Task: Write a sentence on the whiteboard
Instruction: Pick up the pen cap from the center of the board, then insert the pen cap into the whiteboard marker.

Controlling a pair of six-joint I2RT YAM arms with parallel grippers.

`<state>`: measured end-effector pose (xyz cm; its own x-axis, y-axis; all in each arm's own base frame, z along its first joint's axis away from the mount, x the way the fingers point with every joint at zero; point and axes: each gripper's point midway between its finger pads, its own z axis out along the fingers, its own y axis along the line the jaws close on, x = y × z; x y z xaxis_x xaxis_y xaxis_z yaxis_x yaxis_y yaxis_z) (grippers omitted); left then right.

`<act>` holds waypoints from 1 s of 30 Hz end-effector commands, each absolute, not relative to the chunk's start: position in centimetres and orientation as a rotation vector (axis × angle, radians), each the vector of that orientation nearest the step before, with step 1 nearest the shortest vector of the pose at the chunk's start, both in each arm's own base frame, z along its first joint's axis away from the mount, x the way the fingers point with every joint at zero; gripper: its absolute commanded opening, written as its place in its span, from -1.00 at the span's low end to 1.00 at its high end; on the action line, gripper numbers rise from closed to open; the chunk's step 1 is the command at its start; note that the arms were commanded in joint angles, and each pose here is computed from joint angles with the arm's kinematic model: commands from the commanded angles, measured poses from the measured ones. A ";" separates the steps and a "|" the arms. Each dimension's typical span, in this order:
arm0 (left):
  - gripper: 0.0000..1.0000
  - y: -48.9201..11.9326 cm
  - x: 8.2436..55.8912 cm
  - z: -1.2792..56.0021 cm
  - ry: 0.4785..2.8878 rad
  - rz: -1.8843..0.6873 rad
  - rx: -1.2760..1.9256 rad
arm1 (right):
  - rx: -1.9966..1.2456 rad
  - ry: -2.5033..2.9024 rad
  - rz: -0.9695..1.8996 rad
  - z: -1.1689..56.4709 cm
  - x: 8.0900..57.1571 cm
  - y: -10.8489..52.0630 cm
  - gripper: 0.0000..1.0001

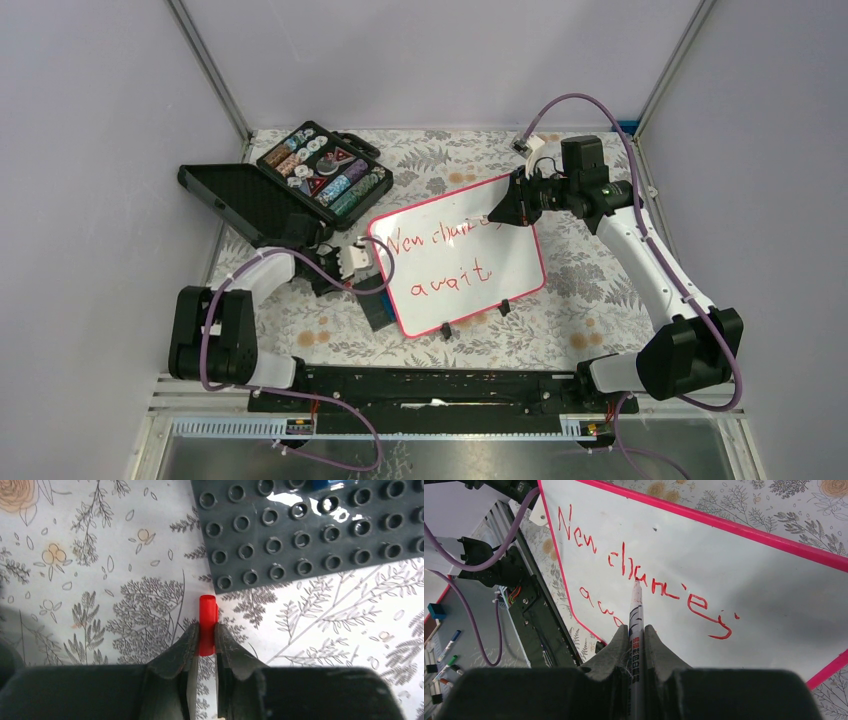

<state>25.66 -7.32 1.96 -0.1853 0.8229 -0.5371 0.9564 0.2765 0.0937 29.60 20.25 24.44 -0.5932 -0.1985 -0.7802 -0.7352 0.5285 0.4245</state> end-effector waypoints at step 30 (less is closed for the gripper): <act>-1.00 -22.5 22.5 28.0 1.666 -0.734 1.446 | -0.795 1.893 1.480 30.7 24.7 23.0 -1.00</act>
<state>23.61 -19.76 26.03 -0.0125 0.5906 -0.8069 0.9659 0.2158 0.1429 26.63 22.29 27.28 -0.6494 -0.1387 -0.7477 -0.7416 0.3330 0.5824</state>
